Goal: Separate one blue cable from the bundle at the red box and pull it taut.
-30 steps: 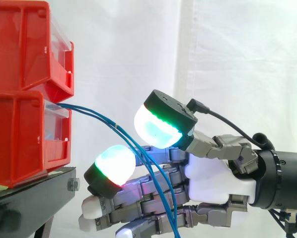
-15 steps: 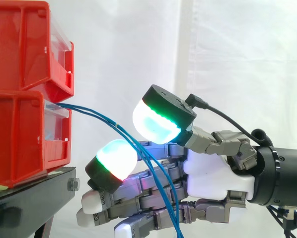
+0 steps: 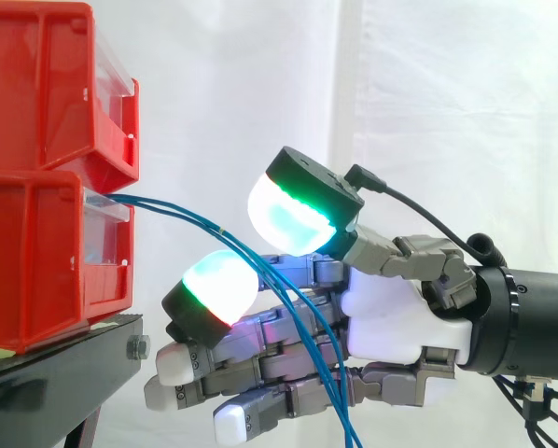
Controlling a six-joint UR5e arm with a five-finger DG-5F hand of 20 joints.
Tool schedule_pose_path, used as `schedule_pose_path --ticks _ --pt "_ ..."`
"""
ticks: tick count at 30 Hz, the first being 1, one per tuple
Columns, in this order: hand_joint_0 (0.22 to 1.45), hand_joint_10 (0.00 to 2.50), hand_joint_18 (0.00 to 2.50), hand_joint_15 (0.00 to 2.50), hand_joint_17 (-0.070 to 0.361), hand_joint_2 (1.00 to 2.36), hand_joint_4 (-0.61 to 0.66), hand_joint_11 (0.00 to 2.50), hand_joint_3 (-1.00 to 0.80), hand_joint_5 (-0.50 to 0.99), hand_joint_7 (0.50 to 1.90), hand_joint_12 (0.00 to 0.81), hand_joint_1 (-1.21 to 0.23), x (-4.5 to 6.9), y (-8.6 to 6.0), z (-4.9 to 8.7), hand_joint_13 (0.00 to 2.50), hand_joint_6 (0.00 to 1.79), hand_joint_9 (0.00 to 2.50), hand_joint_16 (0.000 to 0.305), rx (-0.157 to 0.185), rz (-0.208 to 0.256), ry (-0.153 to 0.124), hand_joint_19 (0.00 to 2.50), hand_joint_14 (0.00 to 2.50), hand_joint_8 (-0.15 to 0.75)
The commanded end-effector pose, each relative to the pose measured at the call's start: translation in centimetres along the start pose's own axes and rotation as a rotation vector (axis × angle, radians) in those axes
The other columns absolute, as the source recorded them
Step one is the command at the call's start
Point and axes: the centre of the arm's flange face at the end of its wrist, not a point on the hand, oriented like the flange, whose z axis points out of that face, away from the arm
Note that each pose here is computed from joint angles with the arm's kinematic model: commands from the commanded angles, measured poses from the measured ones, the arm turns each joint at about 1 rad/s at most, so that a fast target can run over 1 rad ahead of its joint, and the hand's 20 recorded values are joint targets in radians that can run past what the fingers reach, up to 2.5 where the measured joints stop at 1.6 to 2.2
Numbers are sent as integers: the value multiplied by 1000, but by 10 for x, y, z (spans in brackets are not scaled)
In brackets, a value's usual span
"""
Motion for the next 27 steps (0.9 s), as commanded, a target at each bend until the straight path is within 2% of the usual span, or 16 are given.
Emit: schedule_pose_path --ticks 1,12,27 --pt "616 14 437 232 100 1004 154 421 -440 -153 1136 333 -512 -2 2 1 342 681 592 44 -4 -4 0 604 8 283" --pt "618 12 443 234 99 1004 163 433 -441 -158 1077 332 -566 -2 2 1 342 721 594 44 -4 -6 1 604 8 288" --pt "605 12 447 239 100 1002 170 438 -467 -160 1078 334 -579 -3 4 2 347 728 599 44 -5 5 -2 604 8 287"
